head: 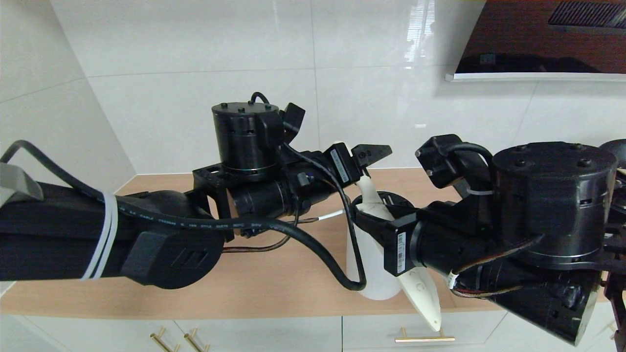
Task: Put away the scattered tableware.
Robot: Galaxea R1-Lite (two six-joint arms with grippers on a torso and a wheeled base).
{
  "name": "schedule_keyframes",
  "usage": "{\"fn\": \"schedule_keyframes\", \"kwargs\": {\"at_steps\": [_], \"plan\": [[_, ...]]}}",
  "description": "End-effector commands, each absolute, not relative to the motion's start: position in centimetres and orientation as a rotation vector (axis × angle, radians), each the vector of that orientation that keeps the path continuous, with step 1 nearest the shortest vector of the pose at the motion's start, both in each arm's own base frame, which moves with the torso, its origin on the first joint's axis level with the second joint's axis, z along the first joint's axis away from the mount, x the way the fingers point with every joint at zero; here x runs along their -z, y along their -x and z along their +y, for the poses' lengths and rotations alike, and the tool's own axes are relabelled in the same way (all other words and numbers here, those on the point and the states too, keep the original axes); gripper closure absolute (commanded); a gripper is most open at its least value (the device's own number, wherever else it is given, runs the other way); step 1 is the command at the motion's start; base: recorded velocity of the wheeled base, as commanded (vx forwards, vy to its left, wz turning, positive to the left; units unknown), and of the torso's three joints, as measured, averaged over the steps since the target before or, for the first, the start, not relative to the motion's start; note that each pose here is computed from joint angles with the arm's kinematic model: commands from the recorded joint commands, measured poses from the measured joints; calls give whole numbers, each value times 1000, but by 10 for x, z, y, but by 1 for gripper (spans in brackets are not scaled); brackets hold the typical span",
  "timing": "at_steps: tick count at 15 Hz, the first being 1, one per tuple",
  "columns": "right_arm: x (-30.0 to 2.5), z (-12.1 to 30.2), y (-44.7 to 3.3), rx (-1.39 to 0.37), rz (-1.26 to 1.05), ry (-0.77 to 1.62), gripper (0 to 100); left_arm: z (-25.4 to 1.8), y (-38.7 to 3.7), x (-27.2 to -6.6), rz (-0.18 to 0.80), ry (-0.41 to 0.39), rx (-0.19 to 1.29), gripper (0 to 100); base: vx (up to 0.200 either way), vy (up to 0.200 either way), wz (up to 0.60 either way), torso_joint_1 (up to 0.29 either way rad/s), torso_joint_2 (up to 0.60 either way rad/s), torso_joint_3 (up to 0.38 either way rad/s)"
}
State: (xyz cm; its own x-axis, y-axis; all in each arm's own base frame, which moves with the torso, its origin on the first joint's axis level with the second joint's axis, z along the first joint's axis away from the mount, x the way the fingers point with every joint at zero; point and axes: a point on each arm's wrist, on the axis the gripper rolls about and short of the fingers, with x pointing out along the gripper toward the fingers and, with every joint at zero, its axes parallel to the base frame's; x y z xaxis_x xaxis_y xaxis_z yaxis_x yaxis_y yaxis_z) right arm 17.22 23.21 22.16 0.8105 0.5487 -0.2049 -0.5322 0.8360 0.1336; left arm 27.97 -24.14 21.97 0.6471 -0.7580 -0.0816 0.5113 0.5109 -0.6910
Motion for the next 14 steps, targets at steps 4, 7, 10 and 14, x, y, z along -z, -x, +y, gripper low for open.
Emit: {"fn": "schedule_keyframes", "kwargs": {"at_steps": [4,7,10,14], "plan": [[-221,232,-172,-571,241,-69,100,-242,-278,-222,398,683,794,100,0,0,0,0,0,0],[-221,232,-172,-567,239,-67,100,-242,-278,-221,399,682,794,100,0,0,0,0,0,0],[-221,232,-172,-555,237,-65,100,-242,-277,-222,398,683,794,100,0,0,0,0,0,0],[-221,232,-173,-549,234,-66,100,-242,-277,-225,370,691,804,100,0,0,0,0,0,0]]}}
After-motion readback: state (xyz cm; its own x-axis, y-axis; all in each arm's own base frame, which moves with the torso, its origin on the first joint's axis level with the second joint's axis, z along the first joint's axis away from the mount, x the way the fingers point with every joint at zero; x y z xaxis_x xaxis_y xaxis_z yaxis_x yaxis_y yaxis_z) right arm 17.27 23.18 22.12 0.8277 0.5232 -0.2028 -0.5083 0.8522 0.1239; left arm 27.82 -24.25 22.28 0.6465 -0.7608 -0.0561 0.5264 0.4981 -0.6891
